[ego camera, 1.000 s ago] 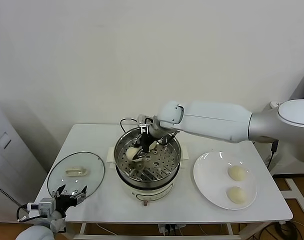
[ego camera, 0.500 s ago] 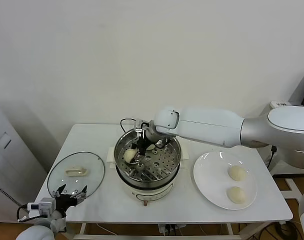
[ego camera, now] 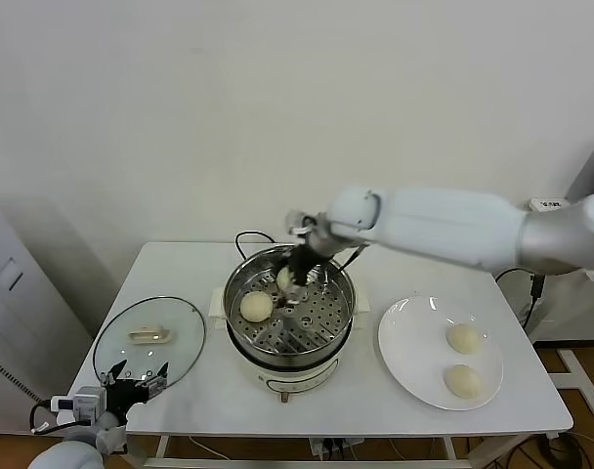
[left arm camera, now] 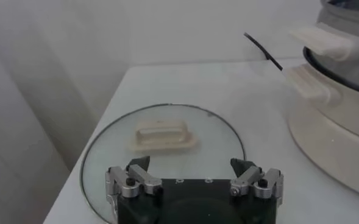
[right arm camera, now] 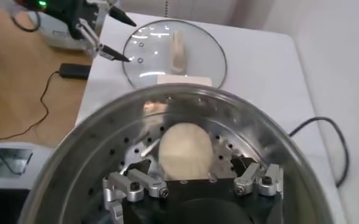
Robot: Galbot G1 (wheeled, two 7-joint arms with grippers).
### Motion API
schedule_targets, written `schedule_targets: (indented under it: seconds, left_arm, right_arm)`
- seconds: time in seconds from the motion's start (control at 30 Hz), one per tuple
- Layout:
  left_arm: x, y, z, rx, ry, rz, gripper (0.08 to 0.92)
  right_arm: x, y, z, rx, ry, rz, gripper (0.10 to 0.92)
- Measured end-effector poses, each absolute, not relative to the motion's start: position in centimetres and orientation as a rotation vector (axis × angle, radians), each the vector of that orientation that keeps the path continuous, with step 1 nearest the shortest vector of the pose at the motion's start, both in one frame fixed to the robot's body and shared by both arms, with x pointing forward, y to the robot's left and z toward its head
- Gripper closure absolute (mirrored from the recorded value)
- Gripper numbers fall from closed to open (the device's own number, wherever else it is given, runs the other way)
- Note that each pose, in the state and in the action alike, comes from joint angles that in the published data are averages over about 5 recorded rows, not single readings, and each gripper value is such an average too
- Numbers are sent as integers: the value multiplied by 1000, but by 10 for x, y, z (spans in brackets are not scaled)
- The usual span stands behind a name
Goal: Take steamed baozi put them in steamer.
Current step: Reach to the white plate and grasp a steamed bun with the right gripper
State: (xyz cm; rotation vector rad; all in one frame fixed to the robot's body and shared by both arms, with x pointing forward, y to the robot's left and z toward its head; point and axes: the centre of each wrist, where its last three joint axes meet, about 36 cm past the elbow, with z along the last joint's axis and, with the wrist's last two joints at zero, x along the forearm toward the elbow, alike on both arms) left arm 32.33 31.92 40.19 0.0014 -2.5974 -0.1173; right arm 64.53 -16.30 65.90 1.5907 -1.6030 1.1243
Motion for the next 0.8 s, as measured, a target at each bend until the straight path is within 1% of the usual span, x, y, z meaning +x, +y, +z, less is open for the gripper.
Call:
schedule_targets:
  seconds: [0.17,0.37,0.6,0.8]
  left_arm:
    - [323,318,404,-3,-2601,-119,177]
    - [322,317,406,-7,-2605,-119,177]
    - [321,317,408,-8,-2609,-117,177]
    - [321,316,408,-12,-2609,-115,177]
  right_arm:
    - [636,-232,679,1551,-1543,1154,200]
    - [620,-312,677,1497,-1477,1163,200]
    - [601,-380,654,1453,-1416,1166,200]
    - [591,-413,622,1443,-1366,1177,200]
